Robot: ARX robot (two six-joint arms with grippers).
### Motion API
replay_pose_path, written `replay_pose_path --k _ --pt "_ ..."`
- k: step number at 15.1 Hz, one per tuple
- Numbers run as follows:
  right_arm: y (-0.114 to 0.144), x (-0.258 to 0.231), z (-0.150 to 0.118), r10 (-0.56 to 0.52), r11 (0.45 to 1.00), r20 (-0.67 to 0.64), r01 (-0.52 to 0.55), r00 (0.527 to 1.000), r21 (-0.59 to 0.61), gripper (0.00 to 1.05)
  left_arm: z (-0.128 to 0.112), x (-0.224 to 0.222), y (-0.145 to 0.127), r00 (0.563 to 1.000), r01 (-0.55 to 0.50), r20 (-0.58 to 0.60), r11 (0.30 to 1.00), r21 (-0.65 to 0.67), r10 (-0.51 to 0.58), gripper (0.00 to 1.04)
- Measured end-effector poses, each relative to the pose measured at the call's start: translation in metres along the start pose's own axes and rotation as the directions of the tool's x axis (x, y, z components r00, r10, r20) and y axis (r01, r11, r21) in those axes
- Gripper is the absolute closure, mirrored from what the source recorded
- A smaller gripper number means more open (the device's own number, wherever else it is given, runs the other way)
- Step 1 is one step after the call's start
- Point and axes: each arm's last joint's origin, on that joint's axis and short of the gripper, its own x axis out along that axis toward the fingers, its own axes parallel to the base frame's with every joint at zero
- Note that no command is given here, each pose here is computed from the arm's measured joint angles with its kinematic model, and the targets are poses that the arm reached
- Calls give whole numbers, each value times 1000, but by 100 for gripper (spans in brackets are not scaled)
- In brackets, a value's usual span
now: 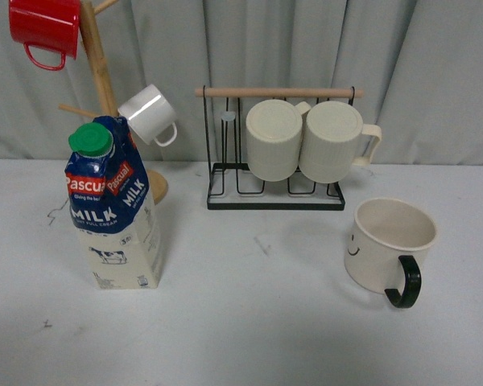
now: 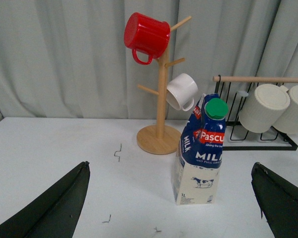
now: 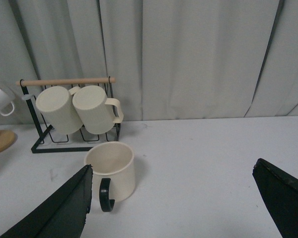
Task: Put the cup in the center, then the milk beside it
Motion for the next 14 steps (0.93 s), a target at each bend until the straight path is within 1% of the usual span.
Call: replay_pose_path --k 1,2,3,4,5,6,7,8,9,11,12,14 --pt "0 0 0 0 1000 0 0 1000 0 6 0 0 0 1000 0 0 1000 0 0 7" --pt "-1 1 -1 73 997 -28 -73 997 0 6 0 0 0 1000 0 0 1000 0 0 7" --pt "-7 9 2 154 988 -46 -154 987 12 6 0 0 0 1000 2 0 1000 1 -2 7" --pt "-17 23 11 189 982 -51 -188 981 20 6 0 0 0 1000 -1 0 1000 1 1 7" --pt "-19 42 21 204 979 -40 -203 978 23 6 0 0 0 1000 0 0 1000 1 0 7" --pt "-22 68 29 168 986 -45 -166 985 31 6 0 0 0 1000 0 0 1000 1 0 7" --pt "-25 98 31 118 992 -79 -113 990 60 6 0 0 0 1000 0 0 1000 1 0 7" --pt "-24 129 25 85 992 -173 -68 981 106 6 0 0 0 1000 0 0 1000 1 0 7" --pt "-19 159 11 70 988 -305 -24 950 155 6 0 0 0 1000 0 0 1000 1 0 7" --pt "-4 202 -16 74 980 -490 28 869 198 6 0 0 0 1000 0 0 1000 1 0 7" --pt "7 220 -24 73 980 -544 41 836 195 6 0 0 0 1000 0 0 1000 1 0 7" --pt "27 242 -31 94 978 -609 41 788 205 6 0 0 0 1000 0 0 1000 1 0 7"
